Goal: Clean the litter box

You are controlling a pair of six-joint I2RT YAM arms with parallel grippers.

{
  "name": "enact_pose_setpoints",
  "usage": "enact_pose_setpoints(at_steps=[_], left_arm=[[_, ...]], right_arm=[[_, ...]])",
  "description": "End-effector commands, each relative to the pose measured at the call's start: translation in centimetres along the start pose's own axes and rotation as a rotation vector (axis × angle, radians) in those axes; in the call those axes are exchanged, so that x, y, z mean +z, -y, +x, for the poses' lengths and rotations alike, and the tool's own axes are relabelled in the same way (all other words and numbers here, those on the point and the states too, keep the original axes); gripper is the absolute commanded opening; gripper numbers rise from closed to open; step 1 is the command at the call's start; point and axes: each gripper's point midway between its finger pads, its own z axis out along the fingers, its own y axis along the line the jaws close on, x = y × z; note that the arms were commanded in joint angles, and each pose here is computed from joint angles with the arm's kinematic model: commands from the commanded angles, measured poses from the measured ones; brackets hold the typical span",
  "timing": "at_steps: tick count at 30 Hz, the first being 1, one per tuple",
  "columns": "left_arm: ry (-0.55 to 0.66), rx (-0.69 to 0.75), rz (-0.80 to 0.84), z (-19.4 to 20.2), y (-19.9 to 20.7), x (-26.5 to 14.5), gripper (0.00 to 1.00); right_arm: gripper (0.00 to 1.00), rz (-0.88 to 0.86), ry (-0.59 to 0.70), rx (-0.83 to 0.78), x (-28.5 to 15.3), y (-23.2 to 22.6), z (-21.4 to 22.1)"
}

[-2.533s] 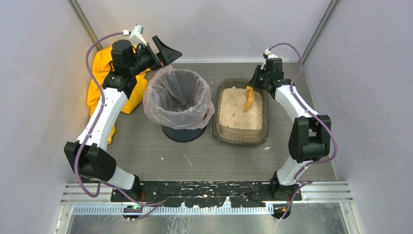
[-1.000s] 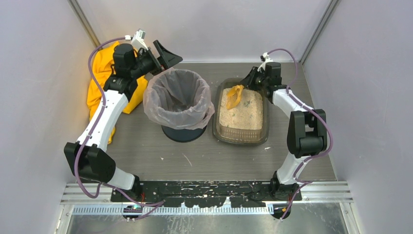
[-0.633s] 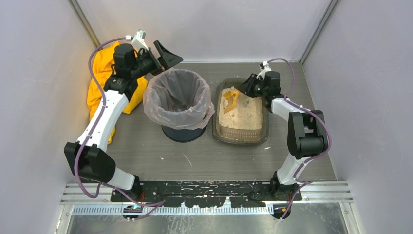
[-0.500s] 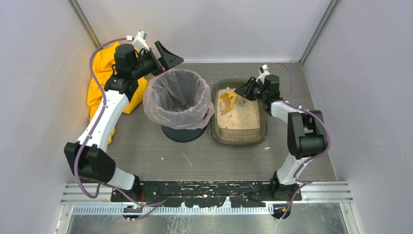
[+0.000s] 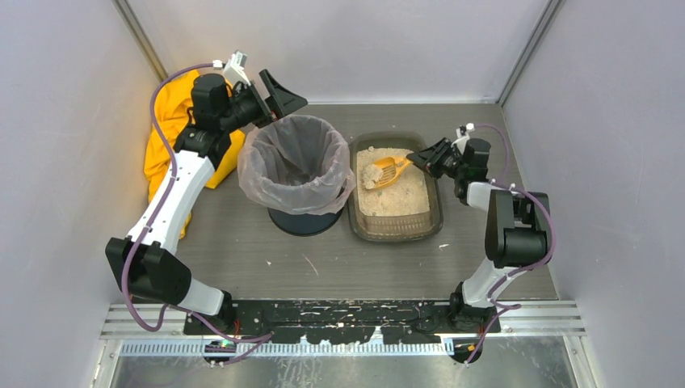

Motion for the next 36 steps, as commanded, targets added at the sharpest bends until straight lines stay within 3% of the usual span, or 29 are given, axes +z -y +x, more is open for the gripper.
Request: enact_pose_setpoints(at_steps=[1, 12, 22, 36], left_arm=[[0.062, 0.063, 0.064, -1.8, 2.8, -1.4, 0.98], [0.057, 0.059, 0.070, -1.7, 2.8, -1.1, 0.98], [0.064, 0.054, 0.099, -2.4, 3.1, -0.1, 0.98], [0.069, 0.039, 0.122, -2.9, 3.1, 1.0, 0.98]], right_arm=[[0.01, -0.110, 0.065, -0.073, -2.2, -4.5, -2.4], [0.01, -0.165, 0.116, -0.049, -5.9, -5.5, -4.9], [0.01, -0.402, 0.184, 0.047, -9.9, -7.8, -6.8], [0.01, -0.498, 0.167, 0.118, -8.9, -8.8, -6.7]])
